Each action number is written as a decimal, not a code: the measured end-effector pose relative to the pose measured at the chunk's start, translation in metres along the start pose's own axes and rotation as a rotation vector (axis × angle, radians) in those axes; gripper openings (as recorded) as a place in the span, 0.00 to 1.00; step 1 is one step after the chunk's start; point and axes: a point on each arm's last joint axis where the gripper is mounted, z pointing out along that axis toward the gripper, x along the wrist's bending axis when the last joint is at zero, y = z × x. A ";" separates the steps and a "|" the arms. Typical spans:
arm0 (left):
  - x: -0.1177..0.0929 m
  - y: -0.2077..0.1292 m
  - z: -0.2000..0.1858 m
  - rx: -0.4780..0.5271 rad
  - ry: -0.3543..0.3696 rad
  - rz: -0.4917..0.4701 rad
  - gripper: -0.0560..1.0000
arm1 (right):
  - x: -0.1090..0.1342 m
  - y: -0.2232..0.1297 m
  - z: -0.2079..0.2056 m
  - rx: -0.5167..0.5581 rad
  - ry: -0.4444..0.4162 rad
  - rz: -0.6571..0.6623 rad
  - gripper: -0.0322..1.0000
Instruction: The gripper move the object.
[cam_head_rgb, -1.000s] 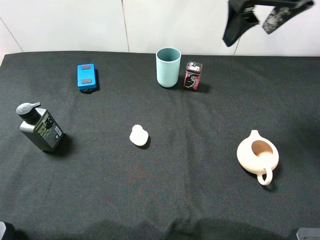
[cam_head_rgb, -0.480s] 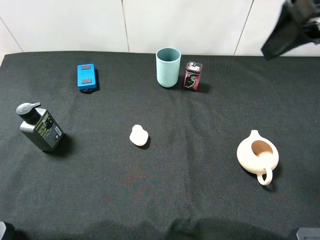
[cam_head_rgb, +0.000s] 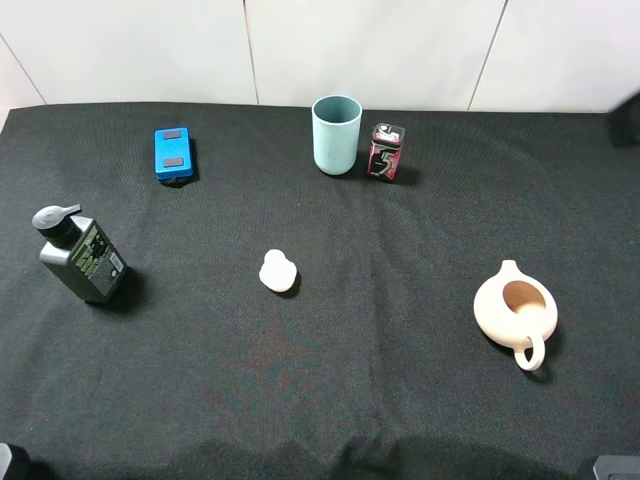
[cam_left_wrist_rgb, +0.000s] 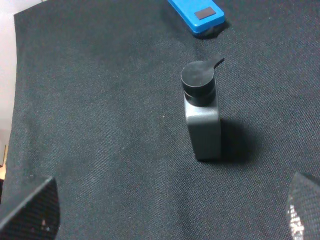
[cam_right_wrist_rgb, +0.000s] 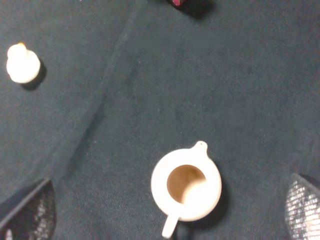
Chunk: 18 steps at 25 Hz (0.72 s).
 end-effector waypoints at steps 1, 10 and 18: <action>0.000 0.000 0.000 0.000 0.000 0.000 0.96 | 0.000 -0.007 -0.001 -0.006 0.000 -0.001 0.70; 0.000 0.000 0.000 0.000 0.000 0.000 0.96 | 0.000 -0.066 -0.012 -0.182 -0.020 -0.003 0.70; 0.000 0.000 0.000 0.000 0.000 0.000 0.96 | -0.009 -0.108 -0.011 -0.324 -0.176 0.117 0.70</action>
